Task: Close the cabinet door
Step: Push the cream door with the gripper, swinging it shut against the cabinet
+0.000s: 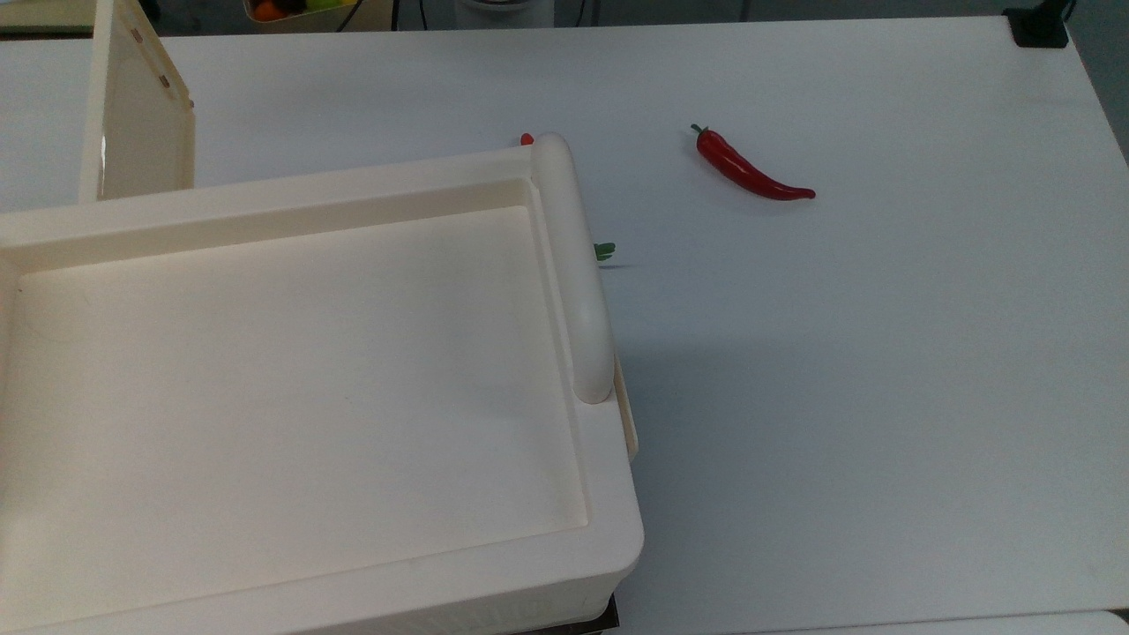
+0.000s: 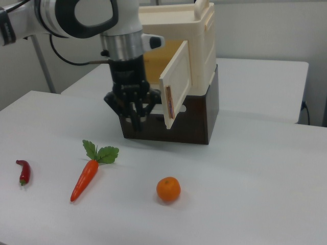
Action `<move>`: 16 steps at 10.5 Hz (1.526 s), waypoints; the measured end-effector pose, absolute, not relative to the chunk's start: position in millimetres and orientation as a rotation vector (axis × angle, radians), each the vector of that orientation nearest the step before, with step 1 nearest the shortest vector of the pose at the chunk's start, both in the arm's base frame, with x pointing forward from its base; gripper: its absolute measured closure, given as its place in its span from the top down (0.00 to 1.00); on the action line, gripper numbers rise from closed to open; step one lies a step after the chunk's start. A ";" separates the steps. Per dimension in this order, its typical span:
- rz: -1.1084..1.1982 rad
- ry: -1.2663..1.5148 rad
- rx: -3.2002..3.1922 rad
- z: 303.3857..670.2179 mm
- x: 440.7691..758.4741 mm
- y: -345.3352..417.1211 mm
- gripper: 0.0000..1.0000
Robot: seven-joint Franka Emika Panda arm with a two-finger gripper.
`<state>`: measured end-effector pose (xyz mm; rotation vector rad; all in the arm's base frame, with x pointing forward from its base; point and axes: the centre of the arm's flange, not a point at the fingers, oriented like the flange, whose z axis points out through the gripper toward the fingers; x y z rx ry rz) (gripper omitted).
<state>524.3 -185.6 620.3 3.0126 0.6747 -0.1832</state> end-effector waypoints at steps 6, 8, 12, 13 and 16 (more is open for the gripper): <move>0.172 1.184 2.698 626.6 531.8 -279.3 0.13; 0.364 1.188 2.703 620.0 541.4 -291.5 0.14; 0.432 1.201 2.671 596.7 584.9 -256.3 0.11; 0.440 1.238 2.656 594.2 595.1 -237.8 0.09; 0.466 1.341 2.631 593.4 613.8 -187.1 0.01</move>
